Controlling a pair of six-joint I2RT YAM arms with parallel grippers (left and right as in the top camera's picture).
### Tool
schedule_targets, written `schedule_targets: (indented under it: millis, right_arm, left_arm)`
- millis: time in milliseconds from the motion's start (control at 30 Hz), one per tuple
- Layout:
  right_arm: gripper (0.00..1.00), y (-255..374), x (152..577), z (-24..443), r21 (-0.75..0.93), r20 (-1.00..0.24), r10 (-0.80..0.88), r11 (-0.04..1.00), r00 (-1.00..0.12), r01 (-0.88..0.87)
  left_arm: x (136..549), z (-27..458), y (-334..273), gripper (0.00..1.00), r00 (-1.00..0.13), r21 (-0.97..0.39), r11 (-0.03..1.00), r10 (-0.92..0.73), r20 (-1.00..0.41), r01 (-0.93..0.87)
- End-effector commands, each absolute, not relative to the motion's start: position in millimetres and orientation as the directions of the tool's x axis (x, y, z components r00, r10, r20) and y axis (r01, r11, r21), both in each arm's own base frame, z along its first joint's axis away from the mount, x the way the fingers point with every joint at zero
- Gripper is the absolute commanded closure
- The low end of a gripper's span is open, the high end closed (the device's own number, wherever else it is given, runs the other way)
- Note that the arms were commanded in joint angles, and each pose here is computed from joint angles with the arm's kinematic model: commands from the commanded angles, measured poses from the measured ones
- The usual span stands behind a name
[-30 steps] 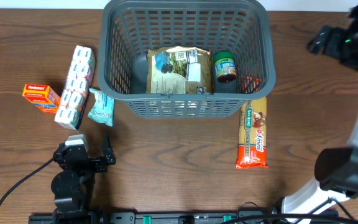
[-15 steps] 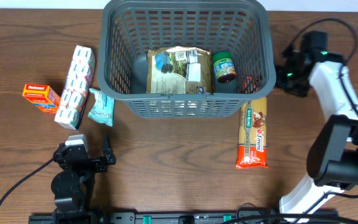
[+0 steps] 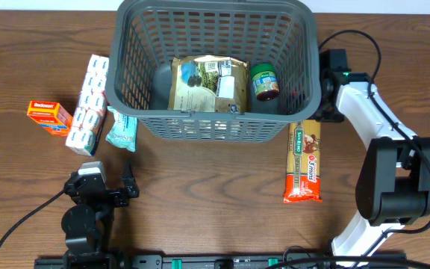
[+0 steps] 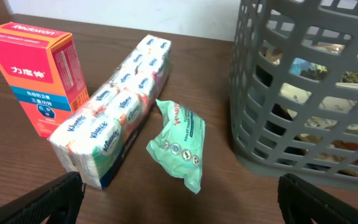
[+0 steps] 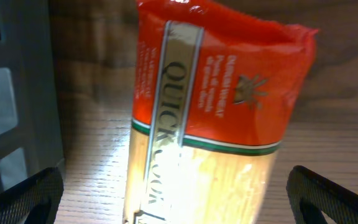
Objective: Pack container
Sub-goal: 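Grasp the red spaghetti pack by its top end with the right gripper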
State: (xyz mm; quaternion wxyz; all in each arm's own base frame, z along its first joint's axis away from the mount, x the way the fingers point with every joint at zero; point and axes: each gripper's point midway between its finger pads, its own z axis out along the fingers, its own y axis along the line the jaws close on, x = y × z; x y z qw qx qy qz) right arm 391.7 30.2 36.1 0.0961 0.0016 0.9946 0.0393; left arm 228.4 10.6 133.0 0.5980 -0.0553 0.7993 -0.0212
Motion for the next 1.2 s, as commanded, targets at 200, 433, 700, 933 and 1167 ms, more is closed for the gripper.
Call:
schedule_targets:
  millis: [200, 433, 700, 933, 1167]
  right_arm:
    - [0.01, 39, 380, 2, 0.076, -0.095, 0.028, 0.997, -0.995, 0.020]
    - [0.01, 37, 377, -6, 0.061, -0.074, 0.046, 0.997, -0.996, 0.041]
    - [0.08, 36, 368, -27, 0.050, -0.008, 0.049, 0.998, -0.999, 0.049]
    - [0.41, 35, 365, -35, 0.047, 0.015, 0.061, 0.997, -0.998, 0.061]
    - [0.74, 34, 369, -33, 0.048, 0.005, 0.090, 0.995, -0.996, 0.090]
  left_arm:
    - [228, 122, 13, 0.01, -0.300, -0.086, 0.994, -0.104, -0.948, -0.071]
    - [228, 122, 13, 0.02, -0.300, -0.086, 0.994, -0.104, -0.948, -0.071]
    - [228, 122, 13, 0.02, -0.300, -0.086, 0.994, -0.104, -0.948, -0.071]
    - [228, 122, 13, 0.02, -0.300, -0.086, 0.994, -0.104, -0.948, -0.071]
    - [228, 122, 13, 0.02, -0.300, -0.086, 0.994, -0.104, -0.948, -0.071]
